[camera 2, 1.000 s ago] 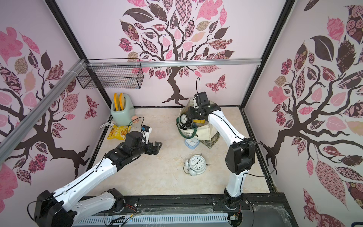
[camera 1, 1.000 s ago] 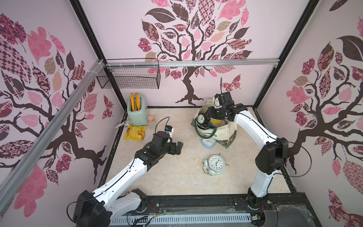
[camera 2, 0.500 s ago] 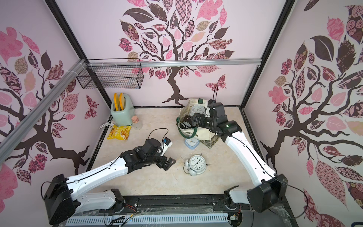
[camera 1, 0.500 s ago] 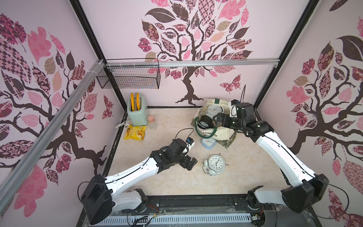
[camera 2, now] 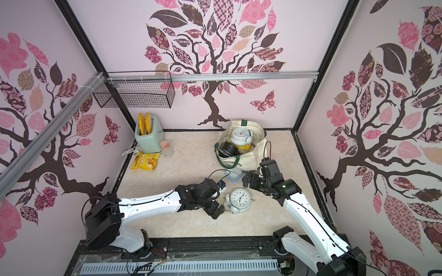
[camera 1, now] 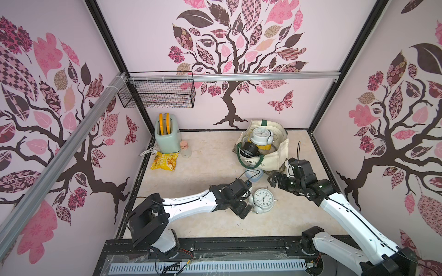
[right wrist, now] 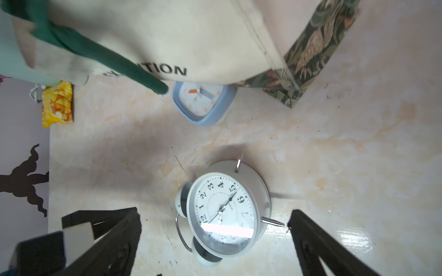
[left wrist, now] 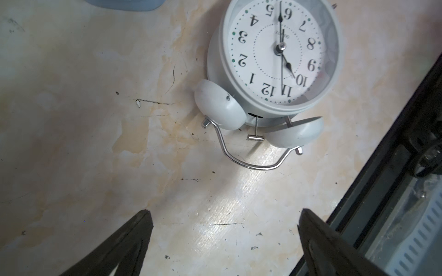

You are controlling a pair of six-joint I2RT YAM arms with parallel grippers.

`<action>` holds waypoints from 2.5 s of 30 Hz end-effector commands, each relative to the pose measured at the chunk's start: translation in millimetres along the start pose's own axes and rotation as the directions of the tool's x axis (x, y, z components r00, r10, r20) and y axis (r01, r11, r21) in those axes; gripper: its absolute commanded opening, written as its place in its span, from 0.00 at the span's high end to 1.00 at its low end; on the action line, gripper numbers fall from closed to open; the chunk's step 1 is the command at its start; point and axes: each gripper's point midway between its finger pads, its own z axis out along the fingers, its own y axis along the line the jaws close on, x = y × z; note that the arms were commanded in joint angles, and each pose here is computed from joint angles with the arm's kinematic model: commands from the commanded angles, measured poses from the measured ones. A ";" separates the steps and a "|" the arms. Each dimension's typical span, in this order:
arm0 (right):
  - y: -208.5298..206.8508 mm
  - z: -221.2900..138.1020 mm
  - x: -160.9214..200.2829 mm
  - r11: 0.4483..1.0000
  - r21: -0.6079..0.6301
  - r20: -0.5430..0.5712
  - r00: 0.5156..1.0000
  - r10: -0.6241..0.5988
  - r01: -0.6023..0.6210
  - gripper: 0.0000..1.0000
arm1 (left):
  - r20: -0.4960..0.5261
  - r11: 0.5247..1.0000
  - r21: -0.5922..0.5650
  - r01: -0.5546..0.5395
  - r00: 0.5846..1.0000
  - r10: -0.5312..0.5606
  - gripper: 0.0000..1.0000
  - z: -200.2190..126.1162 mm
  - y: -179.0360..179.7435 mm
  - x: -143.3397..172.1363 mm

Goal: Put the alarm clock into the canvas bag
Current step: Move the alarm to the center of the board.

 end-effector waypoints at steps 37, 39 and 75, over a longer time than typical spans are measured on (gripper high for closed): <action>58.2 57.2 99.4 0.959 -0.252 -0.346 0.938 0.035 -0.129 0.00 | 0.023 0.895 -0.313 0.317 0.945 -0.326 0.02 23.8 111.8 -13.0; 70.1 60.3 106.3 0.950 -0.284 -0.361 0.932 0.017 -0.127 0.00 | 0.035 0.879 -0.329 0.345 0.935 -0.354 0.02 19.2 134.6 -16.1; 130.0 133.2 86.5 0.906 -0.261 -0.341 0.846 -0.410 0.334 0.00 | 0.432 0.806 -0.072 0.588 0.747 -0.506 0.02 -177.0 149.6 6.5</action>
